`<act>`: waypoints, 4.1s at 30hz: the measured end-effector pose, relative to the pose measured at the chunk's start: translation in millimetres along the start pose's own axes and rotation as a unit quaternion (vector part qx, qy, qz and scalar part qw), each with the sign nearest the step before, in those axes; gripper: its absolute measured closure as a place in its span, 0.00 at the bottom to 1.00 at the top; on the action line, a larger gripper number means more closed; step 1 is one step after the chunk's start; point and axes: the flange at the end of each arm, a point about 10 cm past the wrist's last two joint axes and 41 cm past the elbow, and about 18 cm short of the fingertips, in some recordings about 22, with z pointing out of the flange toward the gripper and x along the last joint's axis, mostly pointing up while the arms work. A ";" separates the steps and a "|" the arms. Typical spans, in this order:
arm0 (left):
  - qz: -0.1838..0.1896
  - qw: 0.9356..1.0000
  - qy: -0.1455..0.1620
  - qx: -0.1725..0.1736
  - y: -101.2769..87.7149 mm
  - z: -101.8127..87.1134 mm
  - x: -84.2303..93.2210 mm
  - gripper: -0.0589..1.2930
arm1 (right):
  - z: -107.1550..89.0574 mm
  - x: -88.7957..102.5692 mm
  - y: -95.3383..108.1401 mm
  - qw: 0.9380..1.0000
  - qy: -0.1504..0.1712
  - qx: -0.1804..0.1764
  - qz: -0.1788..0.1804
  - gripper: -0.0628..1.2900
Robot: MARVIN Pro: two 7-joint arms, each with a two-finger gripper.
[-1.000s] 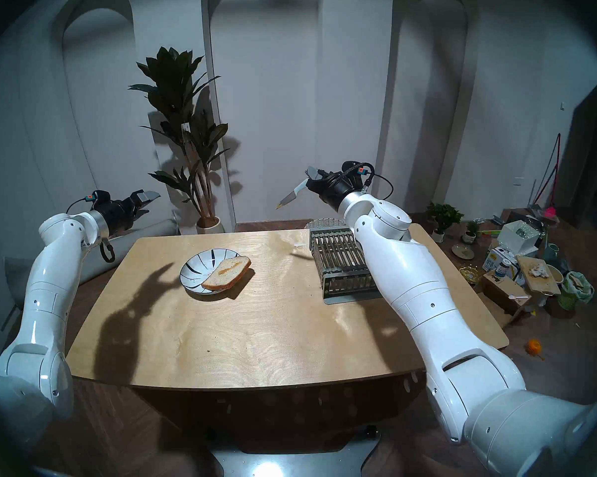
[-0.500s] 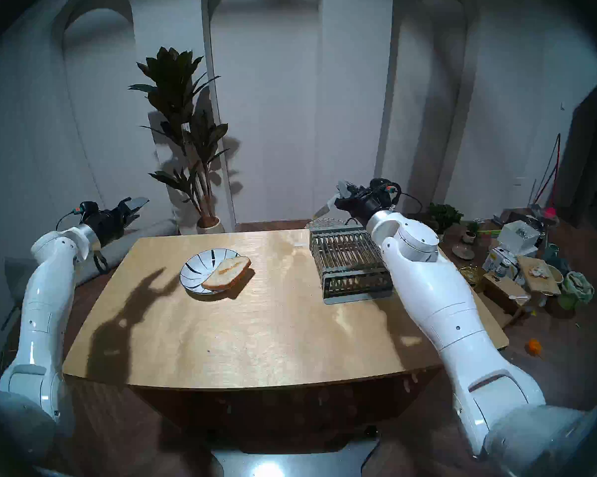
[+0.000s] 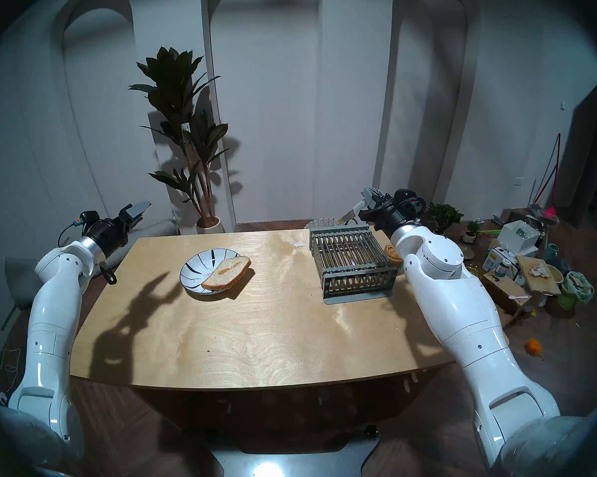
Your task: Spread peanut butter over the slice of bread with the knife
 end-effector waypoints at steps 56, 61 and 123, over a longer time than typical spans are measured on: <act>0.133 0.972 0.191 -0.029 81.1 -59.0 -90.1 0.05 | -93.7 -57.4 -39.5 0.985 0.151 -0.084 -0.017 0.98; 0.108 0.982 0.154 -0.026 81.0 -55.6 -90.4 0.05 | -88.6 -59.9 -42.9 0.987 0.135 -0.090 -0.009 0.98; 0.070 0.993 0.092 -0.020 74.7 -51.3 -95.2 0.05 | -89.5 -119.2 -46.3 0.995 0.034 -0.084 -0.035 0.98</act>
